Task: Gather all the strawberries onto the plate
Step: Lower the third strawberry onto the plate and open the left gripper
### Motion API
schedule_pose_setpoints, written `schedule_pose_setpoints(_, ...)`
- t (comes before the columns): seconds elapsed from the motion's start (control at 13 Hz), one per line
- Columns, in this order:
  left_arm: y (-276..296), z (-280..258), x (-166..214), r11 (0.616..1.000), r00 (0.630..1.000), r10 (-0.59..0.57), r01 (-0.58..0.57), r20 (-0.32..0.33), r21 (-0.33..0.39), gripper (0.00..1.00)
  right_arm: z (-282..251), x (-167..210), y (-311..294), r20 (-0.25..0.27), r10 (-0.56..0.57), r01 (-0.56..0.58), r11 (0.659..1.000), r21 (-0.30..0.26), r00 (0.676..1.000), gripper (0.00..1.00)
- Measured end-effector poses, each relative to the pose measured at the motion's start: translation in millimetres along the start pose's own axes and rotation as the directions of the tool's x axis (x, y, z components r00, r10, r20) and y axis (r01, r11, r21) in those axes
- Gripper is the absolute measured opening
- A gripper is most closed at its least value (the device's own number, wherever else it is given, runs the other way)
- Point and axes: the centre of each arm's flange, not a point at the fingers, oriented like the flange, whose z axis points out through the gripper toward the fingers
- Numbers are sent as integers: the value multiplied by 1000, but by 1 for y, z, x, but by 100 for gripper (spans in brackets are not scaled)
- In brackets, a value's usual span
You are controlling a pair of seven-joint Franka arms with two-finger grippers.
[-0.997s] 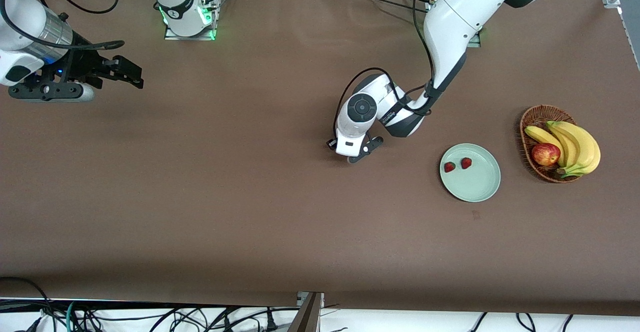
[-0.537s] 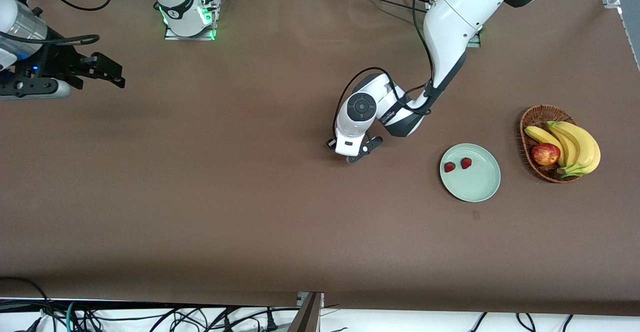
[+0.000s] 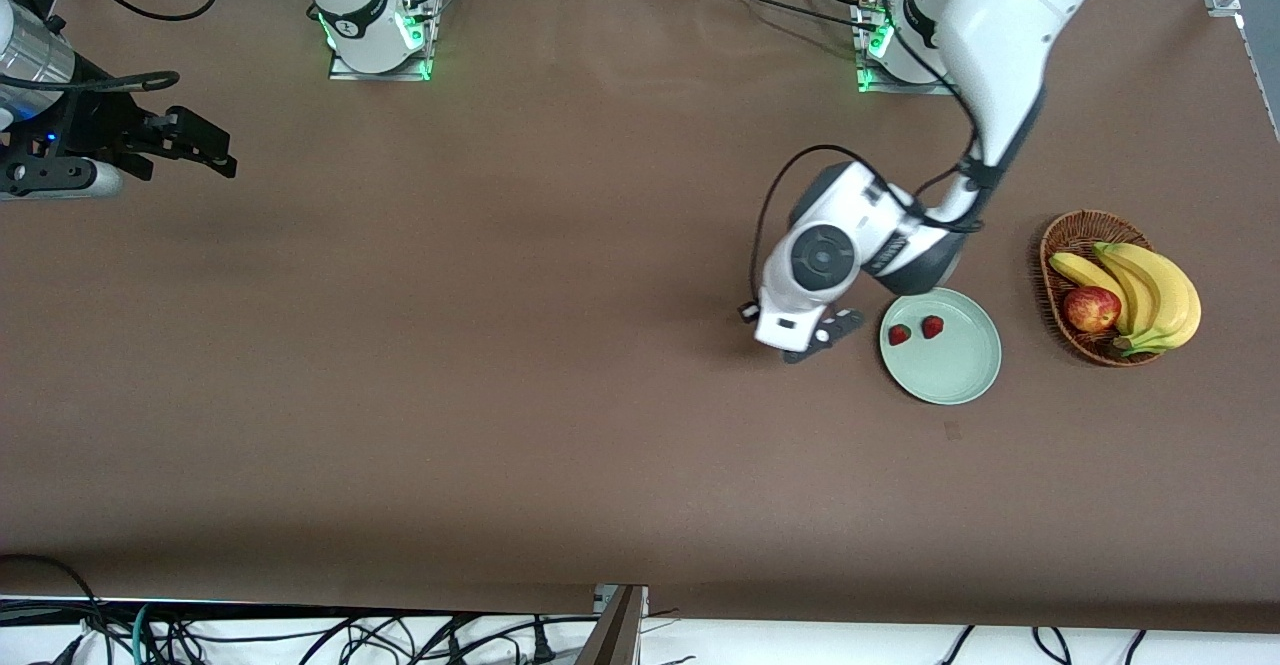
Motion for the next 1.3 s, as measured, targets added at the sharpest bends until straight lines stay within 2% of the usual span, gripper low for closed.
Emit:
schedule_pose_setpoints(0.15,-42,-12,37,993,993,116,-116,27,25,38,-4,0,-1,-9,-1,1,1000,0,1000,100)
schedule_pose_setpoints(0.31,-95,-9,87,963,962,268,-269,43,21,38,-6,0,-1,-15,-2,2,1000,1,1000,100)
schedule_pose_setpoints(0.46,-159,5,141,902,901,431,-432,51,14,38,-11,1,-1,-26,-2,2,1000,-1,1000,100)
schedule_pose_setpoints(0.61,-205,20,175,830,829,557,-557,42,-28,38,-15,1,1,-38,-6,4,999,-43,999,100)
schedule_pose_setpoints(0.77,-215,26,185,796,796,605,-603,30,-43,55,-15,2,1,-41,-11,9,998,-69,999,100)
schedule_pose_setpoints(1.07,-202,0,186,782,783,621,-621,-14,-41,99,-15,2,1,-41,-12,9,997,-72,999,100)
schedule_pose_setpoints(1.3,-199,-82,170,774,773,632,-633,-50,5,100,-15,2,1,-42,-12,9,997,-74,999,100)
